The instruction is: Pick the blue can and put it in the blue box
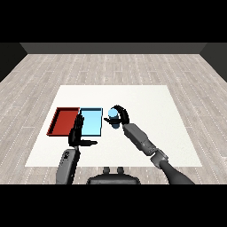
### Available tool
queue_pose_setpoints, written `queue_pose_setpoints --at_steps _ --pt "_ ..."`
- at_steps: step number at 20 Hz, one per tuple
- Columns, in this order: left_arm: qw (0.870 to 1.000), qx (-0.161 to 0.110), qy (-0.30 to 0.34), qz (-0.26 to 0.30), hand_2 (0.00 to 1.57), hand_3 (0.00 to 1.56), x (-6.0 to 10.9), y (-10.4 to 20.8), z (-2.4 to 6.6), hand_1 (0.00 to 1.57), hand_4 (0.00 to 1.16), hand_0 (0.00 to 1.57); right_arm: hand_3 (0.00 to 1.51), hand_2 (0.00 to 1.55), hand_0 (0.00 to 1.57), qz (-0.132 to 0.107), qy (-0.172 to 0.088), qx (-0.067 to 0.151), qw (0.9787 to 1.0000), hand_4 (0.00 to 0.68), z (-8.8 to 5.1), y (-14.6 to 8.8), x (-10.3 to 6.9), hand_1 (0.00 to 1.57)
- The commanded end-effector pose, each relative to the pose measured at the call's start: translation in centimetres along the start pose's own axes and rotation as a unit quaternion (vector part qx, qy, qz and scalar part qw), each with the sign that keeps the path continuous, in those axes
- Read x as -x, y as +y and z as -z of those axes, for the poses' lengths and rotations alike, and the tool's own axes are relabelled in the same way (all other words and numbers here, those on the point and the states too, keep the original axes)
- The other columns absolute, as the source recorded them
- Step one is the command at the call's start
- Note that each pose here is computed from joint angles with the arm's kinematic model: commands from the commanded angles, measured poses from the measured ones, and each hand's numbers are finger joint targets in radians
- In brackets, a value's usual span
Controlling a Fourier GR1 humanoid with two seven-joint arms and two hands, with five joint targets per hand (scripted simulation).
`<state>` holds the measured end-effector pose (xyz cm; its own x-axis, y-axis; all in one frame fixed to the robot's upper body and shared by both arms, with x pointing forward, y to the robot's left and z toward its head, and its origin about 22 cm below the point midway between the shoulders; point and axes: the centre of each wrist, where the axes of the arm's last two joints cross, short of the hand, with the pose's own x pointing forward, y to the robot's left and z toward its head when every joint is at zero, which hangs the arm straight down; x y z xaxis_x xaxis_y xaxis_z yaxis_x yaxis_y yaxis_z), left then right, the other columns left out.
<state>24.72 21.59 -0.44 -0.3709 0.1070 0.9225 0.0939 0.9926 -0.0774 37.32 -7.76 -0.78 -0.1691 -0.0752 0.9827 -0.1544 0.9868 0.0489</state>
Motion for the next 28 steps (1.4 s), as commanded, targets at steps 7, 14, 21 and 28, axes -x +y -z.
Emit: queue_pose_setpoints --at_steps 7,14,21,28 --pt "0.998 0.042 0.050 -0.016 0.00 0.00 1.3 -3.0 1.91 0.00 0.00 0.00 1.42 1.45 1.43 -0.002 -0.066 -0.028 0.9975 0.661 -0.7 -1.4 -2.8 1.43" --pt "0.997 0.058 0.054 -0.023 0.00 0.00 2.3 -4.6 2.24 0.00 0.00 0.00 1.42 1.45 1.43 -0.002 -0.079 -0.030 0.9964 0.659 -2.8 -5.8 -5.5 1.43" --pt "0.996 0.067 0.052 -0.006 0.00 0.00 3.8 -7.4 3.39 0.00 0.00 0.00 1.41 1.44 1.43 0.004 -0.074 -0.043 0.9963 0.669 -3.1 -5.0 -5.8 1.43" --pt "0.993 0.065 0.093 -0.023 0.00 0.00 3.5 -9.4 4.12 0.00 0.00 0.00 1.42 1.45 1.41 0.007 -0.088 -0.054 0.9946 0.663 -4.4 -3.5 -5.6 1.41"
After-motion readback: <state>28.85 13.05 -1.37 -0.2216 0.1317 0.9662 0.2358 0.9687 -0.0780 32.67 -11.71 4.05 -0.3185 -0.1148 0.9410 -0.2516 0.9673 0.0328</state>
